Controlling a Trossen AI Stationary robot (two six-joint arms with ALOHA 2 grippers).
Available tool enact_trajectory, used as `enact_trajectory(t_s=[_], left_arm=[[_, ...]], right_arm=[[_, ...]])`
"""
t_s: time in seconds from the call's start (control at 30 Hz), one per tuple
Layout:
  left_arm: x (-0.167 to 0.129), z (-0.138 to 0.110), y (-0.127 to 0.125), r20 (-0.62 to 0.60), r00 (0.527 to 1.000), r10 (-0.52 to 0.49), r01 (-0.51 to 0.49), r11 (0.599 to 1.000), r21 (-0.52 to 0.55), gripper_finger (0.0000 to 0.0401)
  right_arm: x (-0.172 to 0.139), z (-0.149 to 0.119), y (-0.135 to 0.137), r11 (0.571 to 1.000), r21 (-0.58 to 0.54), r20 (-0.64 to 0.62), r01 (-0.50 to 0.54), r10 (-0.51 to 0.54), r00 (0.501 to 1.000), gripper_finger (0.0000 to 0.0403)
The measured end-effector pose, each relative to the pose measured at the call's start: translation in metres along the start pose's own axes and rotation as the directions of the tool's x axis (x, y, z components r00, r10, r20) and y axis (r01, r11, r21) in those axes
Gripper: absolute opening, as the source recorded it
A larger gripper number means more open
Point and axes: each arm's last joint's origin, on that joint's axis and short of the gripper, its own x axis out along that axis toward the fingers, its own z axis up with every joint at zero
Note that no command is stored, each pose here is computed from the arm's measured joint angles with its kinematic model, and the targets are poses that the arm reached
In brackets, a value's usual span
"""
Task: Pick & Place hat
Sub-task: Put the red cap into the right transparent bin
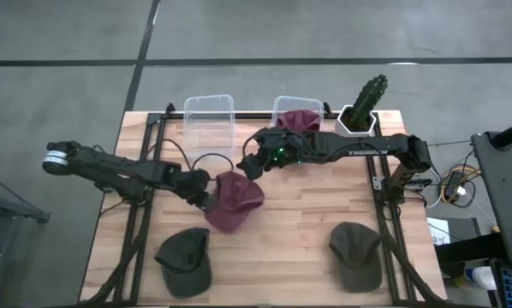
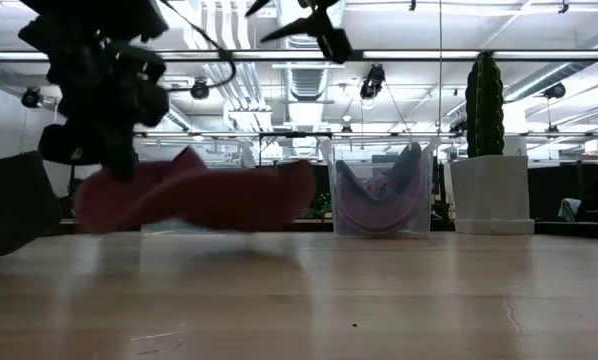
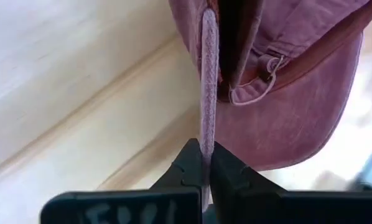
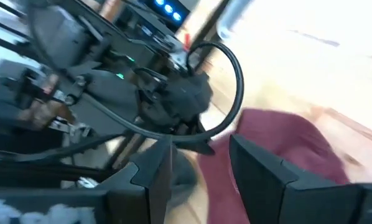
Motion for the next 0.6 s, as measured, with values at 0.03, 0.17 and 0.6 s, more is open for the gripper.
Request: enact_trajectory(t_s=[0.03,0.17,0.6], left_arm=[[-0.004,0.001,-0.002,0.018,0.999,-0.032,0.032,0.999,0.002,0.0007],[-0.019,0.004,-0.011,0.094,0.981,-0.167,0.169,0.986,-0.003,0.0007],[-0.081,0.017,-0.032,0.467,0.767,-0.441,0.457,0.885,0.085,0.0007]], right_arm=[[-0.006,0.002,0.003,1.0,0.001,0.013,-0.018,0.018,1.0,0.0155],[-0.029,0.012,0.016,0.994,-0.013,0.09,-0.105,0.106,0.99,0.0155],[-0.104,0.033,0.049,0.947,-0.159,0.345,-0.28,0.319,0.883,0.0146]])
